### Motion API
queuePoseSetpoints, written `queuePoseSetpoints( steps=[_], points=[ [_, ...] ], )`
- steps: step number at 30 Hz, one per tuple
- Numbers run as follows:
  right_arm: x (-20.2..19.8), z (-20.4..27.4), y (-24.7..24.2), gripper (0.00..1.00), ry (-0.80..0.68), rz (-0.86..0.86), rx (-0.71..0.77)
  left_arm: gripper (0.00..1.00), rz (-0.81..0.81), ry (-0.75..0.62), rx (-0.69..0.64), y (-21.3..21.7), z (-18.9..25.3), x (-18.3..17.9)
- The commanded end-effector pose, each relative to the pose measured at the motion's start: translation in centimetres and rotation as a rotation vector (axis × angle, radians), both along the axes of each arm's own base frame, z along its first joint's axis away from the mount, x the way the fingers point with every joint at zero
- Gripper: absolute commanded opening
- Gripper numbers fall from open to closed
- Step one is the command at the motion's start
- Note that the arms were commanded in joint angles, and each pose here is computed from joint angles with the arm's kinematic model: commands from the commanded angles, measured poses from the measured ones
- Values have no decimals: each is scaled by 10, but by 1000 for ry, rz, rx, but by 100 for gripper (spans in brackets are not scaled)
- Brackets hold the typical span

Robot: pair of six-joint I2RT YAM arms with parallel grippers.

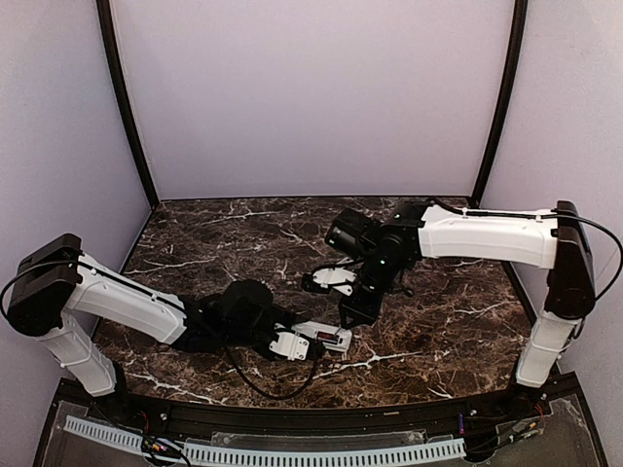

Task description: Unload the batteries from the remote control

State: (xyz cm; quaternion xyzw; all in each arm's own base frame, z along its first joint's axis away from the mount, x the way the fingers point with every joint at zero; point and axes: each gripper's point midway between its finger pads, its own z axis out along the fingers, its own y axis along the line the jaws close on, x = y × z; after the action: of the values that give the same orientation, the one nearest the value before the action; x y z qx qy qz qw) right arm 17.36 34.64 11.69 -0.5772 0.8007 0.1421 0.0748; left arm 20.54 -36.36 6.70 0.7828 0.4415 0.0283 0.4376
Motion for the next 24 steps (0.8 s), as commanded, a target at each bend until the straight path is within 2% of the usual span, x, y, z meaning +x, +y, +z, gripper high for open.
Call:
queuePoseSetpoints(
  steps=[1, 24],
  points=[
    [-9, -13, 3, 0, 61, -2, -7, 0, 21, -54, -79, -10, 21, 9],
    [-12, -40, -2, 0, 200, -160, 26, 0, 44, -47, -72, -9, 11, 9]
  ],
)
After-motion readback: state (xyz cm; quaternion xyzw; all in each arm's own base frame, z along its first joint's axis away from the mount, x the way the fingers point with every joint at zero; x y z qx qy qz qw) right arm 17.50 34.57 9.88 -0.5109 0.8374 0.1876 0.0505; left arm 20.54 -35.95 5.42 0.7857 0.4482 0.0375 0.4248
